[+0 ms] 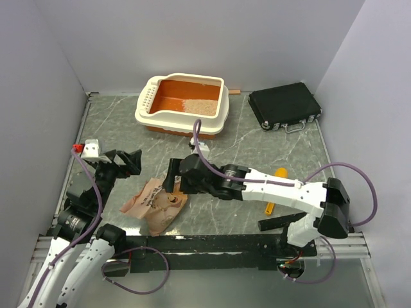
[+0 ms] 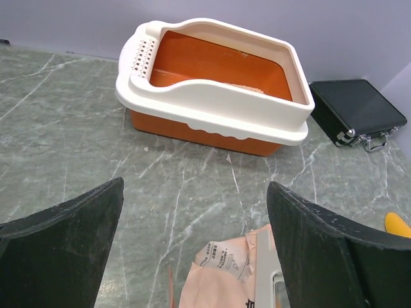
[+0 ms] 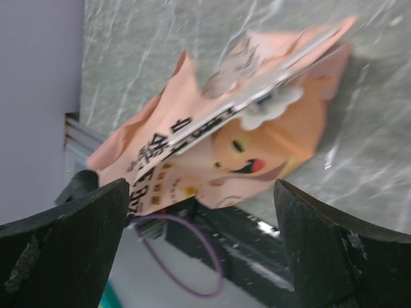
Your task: Fill the litter box with clean litter
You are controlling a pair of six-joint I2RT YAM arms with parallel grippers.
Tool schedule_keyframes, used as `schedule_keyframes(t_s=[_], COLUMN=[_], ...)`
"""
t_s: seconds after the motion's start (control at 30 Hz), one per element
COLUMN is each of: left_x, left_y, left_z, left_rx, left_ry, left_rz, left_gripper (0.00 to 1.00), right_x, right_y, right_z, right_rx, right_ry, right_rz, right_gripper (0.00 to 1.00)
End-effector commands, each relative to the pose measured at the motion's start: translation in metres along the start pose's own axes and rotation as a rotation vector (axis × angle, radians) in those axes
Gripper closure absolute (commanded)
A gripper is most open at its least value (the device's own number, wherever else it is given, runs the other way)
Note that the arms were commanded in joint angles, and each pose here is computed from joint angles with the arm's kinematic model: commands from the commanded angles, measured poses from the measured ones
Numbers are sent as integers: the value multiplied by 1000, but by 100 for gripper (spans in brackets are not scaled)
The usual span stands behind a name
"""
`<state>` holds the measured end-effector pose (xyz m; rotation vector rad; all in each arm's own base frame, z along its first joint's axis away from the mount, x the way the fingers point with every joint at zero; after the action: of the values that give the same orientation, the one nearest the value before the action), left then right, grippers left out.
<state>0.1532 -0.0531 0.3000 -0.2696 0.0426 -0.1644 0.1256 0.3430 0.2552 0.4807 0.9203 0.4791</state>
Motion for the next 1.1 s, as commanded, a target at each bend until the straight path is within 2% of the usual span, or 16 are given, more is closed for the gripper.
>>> schedule_keyframes(t_s=[0.0, 0.23, 0.5, 0.67, 0.77, 0.8, 0.83, 0.87, 0.93, 0.97, 1.07], left_x=[-3, -9, -15, -20, -23, -23, -23, -24, -24, -24, -24], left_y=[2, 9, 11, 15, 16, 16, 16, 16, 16, 15, 15], left_z=[8, 12, 16, 19, 20, 20, 19, 20, 20, 20, 20], left_rx=[-19, -38, -52, -60, -65, -65, -66, -65, -65, -65, -64], left_ry=[-48, -75, -113, -138, -151, -155, -154, -155, -154, -155, -157], left_rz=[25, 91, 98, 131, 132, 131, 132, 131, 129, 127, 124], left_gripper=[3, 3, 3, 3, 3, 3, 3, 3, 3, 3, 3], right_x=[5, 15, 37, 57, 70, 71, 72, 76, 78, 81, 81], right_y=[27, 63, 82, 77, 73, 72, 71, 68, 62, 58, 49], right_z=[-14, -33, -37, -51, -57, -58, -59, -60, -65, -65, -69], right_rx=[167, 206, 245, 261, 270, 263, 263, 260, 253, 253, 243], right_ry=[21, 115, 124, 171, 186, 197, 203, 206, 228, 236, 265], right_rz=[22, 93, 83, 53, 61, 47, 39, 26, 4, -11, -36], right_gripper=[0, 0, 0, 1, 20, 31, 36, 46, 58, 73, 100])
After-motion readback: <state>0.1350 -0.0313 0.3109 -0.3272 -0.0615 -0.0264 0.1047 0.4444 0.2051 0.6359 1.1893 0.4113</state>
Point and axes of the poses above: each gripper's point midway between its finger pads, its own x axis out along the fingers, its own y axis along the line the jaws close on, z = x × y, the point moved 8 cm from there along -x, back along the fingers, and after that the axes turned 2 degrees about x, right-handed, at the moved point
